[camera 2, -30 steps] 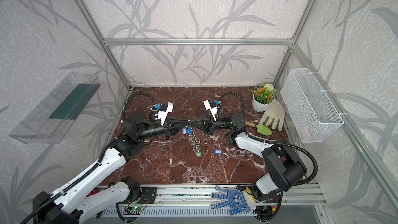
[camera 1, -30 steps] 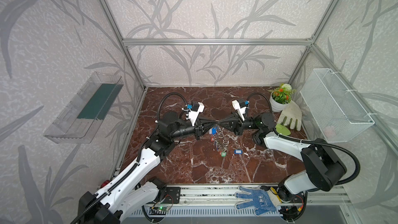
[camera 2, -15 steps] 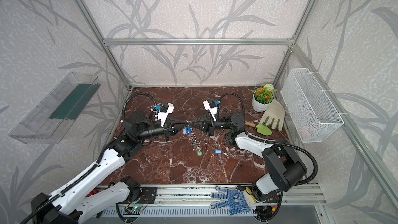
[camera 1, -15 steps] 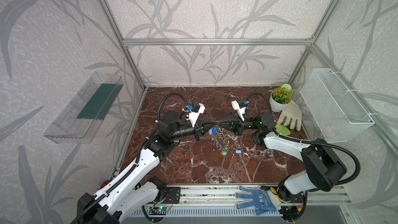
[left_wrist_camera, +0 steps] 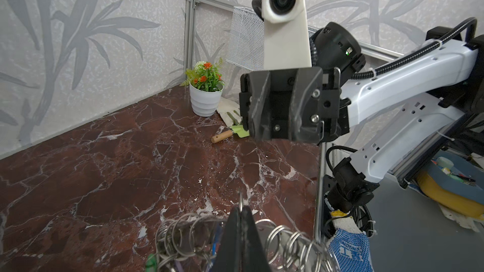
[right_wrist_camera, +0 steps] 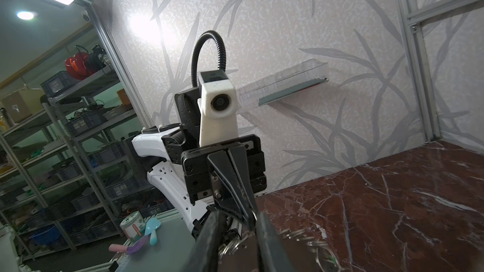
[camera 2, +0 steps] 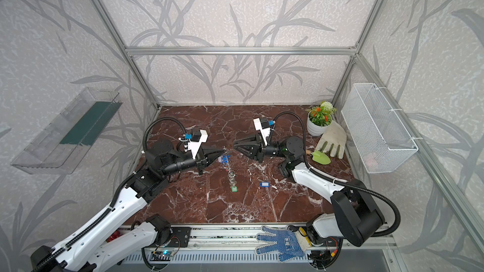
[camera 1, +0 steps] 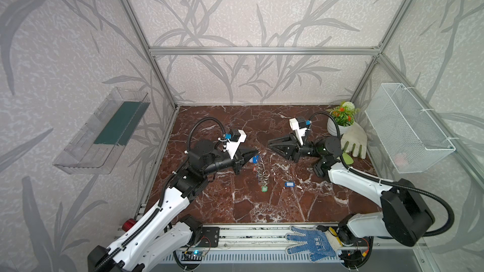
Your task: Put the keys on the keyring
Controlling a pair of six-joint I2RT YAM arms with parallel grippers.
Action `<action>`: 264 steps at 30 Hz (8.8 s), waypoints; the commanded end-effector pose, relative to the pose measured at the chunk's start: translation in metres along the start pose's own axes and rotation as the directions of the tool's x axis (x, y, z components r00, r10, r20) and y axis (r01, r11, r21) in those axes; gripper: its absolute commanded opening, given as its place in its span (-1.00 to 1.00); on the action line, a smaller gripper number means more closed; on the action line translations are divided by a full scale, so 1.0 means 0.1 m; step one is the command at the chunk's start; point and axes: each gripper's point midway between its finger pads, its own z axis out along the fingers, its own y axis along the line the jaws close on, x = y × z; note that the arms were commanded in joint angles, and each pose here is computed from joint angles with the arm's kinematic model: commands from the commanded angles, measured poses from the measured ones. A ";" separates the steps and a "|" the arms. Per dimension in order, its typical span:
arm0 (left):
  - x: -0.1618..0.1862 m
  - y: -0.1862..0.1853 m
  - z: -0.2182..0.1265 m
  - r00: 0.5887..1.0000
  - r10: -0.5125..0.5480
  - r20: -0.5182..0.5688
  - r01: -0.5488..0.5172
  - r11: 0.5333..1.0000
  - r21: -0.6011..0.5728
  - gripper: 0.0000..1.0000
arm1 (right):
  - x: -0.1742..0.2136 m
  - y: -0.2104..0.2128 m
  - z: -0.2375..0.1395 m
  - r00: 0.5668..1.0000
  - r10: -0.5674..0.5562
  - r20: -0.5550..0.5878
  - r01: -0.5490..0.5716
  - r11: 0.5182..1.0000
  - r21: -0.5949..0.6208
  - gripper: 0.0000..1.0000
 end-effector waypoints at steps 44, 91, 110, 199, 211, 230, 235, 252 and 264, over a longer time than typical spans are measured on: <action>0.79 -0.05 0.96 0.531 0.821 -0.209 -0.844 0.535 -0.040 -1.00 | 0.72 -1.27 -1.54 0.938 0.326 0.117 -0.286 0.539 0.792 -0.29; 0.74 -0.14 0.03 0.771 0.601 -0.209 -0.635 0.752 -0.178 -1.00 | 2.30 -1.09 -1.92 0.684 0.714 -0.148 -0.055 0.253 0.966 -0.48; 0.80 -0.26 0.06 0.785 0.595 -0.173 -0.616 0.777 -0.126 -1.00 | 2.49 -1.22 -1.90 0.589 0.773 -0.234 0.021 0.275 0.961 -0.68; 0.83 -0.32 0.07 0.782 0.601 -0.168 -0.619 0.781 -0.087 -1.00 | 2.03 -1.42 -1.70 0.798 0.588 -0.132 -0.136 0.388 0.912 -1.00; 0.85 -0.33 0.08 0.781 0.600 -0.172 -0.618 0.782 -0.081 -1.00 | 2.05 -1.41 -1.72 0.776 0.616 -0.133 -0.133 0.365 0.921 -1.00; 0.84 -0.34 0.08 0.785 0.596 -0.169 -0.614 0.786 -0.076 -1.00 | 1.66 -1.33 -1.79 0.790 0.608 -0.074 -0.178 0.343 0.922 -1.00; 0.85 -0.34 0.08 0.784 0.597 -0.170 -0.614 0.786 -0.072 -1.00 | 1.66 -1.32 -1.79 0.802 0.593 -0.075 -0.175 0.353 0.919 -1.00; 0.88 -0.34 0.09 0.783 0.595 -0.179 -0.613 0.787 -0.064 -1.00 | 1.96 -1.44 -1.78 0.738 0.672 -0.061 -0.198 0.303 0.932 -0.90; 0.88 -0.34 0.09 0.783 0.595 -0.179 -0.613 0.788 -0.062 -1.00 | 1.89 -1.48 -1.45 0.737 0.662 -0.137 -0.206 0.413 0.887 0.43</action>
